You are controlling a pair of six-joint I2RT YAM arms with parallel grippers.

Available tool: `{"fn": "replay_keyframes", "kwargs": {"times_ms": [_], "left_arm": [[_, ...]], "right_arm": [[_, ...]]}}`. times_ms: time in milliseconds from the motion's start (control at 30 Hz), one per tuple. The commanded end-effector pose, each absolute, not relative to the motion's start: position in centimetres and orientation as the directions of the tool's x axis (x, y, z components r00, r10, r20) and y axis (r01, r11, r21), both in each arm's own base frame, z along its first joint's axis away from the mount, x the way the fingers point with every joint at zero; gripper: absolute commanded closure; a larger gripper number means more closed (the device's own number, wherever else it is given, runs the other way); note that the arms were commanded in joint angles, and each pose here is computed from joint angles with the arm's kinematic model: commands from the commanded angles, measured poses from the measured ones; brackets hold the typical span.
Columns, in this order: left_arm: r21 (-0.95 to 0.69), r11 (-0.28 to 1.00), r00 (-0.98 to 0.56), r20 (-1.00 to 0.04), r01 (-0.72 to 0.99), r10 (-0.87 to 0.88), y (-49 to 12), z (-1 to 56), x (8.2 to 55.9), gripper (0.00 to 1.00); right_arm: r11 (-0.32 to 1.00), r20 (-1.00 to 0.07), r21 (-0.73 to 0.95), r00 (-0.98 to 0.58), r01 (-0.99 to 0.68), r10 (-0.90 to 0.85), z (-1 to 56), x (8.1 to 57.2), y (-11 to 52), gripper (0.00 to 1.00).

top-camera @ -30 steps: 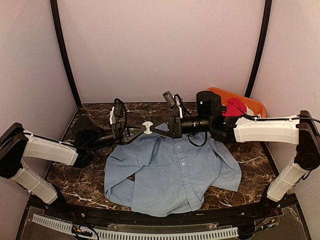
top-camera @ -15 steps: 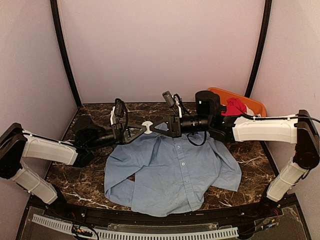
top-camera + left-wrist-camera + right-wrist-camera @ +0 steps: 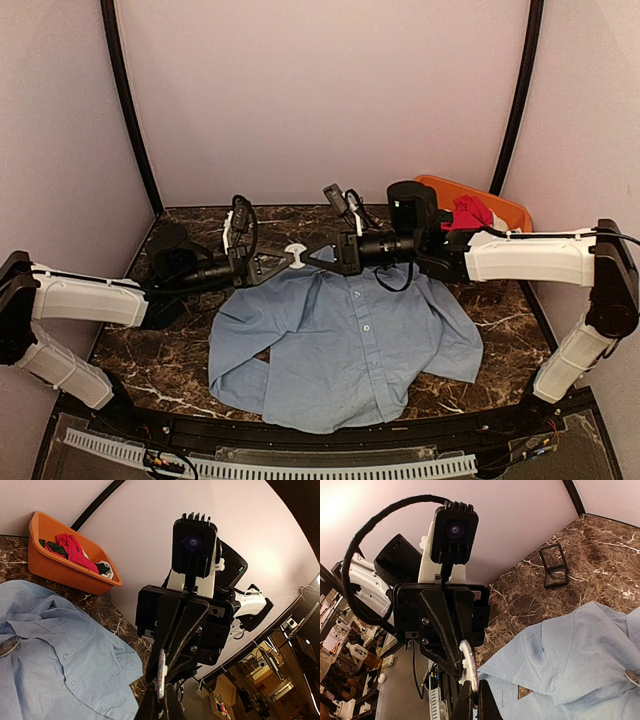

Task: Pin the brooch onto the clothing
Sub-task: Open the brooch.

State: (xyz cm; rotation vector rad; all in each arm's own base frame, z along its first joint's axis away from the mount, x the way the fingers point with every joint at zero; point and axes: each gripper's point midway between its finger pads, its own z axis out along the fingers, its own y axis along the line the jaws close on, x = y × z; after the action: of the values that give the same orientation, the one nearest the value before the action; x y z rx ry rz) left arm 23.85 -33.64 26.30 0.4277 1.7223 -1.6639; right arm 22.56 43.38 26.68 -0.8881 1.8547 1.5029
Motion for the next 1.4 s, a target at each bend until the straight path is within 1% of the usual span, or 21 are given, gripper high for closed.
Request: {"fn": "replay_keyframes", "kwargs": {"times_ms": [0,100,267,433,500,700,767,833,867,1000,1167,1300,1367], "left_arm": [[-0.758,0.244,-0.738,-0.649,0.605,-0.185,-33.6,23.7,24.7,0.99],[-0.765,0.264,-0.750,-0.637,0.588,-0.176,-33.6,23.0,24.9,0.98],[-0.785,0.264,-0.778,-0.608,0.560,-0.159,-34.0,22.0,24.9,0.91],[-0.804,0.197,-0.786,-0.592,0.562,-0.178,-34.2,22.5,24.4,0.76],[-0.807,0.172,-0.786,-0.590,0.565,-0.187,-34.2,22.8,24.2,0.73],[-0.809,0.135,-0.779,-0.587,0.571,-0.220,-33.7,23.5,24.1,0.71],[-0.811,0.127,-0.777,-0.583,0.571,-0.236,-33.3,23.7,24.2,0.69],[-0.812,0.118,-0.774,-0.582,0.572,-0.252,-33.0,23.9,24.3,0.64],[-0.812,0.112,-0.771,-0.581,0.573,-0.261,-32.7,24.1,24.3,0.60],[-0.801,0.080,-0.753,-0.587,0.593,-0.299,-31.8,25.1,24.3,0.50],[-0.780,0.067,-0.722,-0.604,0.622,-0.337,-30.8,26.5,24.5,0.41],[-0.764,0.120,-0.700,-0.632,0.634,-0.332,-30.4,26.3,24.9,0.35],[-0.755,0.159,-0.692,-0.649,0.636,-0.316,-30.4,25.9,25.2,0.31]], "right_arm": [[0.101,-0.838,0.518,-0.528,-0.849,-0.137,28.4,21.5,44.8,1.00],[0.106,-0.843,0.504,-0.515,-0.857,-0.152,28.2,21.1,45.3,1.00],[0.123,-0.855,0.470,-0.485,-0.874,-0.182,27.9,20.7,45.8,1.00],[0.131,-0.858,0.463,-0.481,-0.877,-0.183,27.7,20.7,45.6,1.00],[0.130,-0.858,0.465,-0.482,-0.876,-0.179,27.8,20.6,45.5,1.00],[0.135,-0.850,0.484,-0.501,-0.865,-0.162,27.9,20.7,44.7,1.00],[0.129,-0.846,0.498,-0.513,-0.858,-0.145,28.1,20.9,44.3,1.00],[0.124,-0.842,0.510,-0.524,-0.851,-0.130,28.2,21.0,43.9,1.00],[0.128,-0.840,0.515,-0.529,-0.848,-0.123,28.3,21.2,43.6,1.00],[0.162,-0.836,0.519,-0.538,-0.839,-0.109,28.1,21.7,42.8,1.00],[0.196,-0.837,0.515,-0.539,-0.834,-0.095,28.0,22.3,41.9,1.00],[0.265,-0.847,0.487,-0.525,-0.832,-0.090,28.0,23.1,41.1,1.00],[0.343,-0.848,0.465,-0.522,-0.817,-0.094,27.5,23.9,40.3,1.00]]}}
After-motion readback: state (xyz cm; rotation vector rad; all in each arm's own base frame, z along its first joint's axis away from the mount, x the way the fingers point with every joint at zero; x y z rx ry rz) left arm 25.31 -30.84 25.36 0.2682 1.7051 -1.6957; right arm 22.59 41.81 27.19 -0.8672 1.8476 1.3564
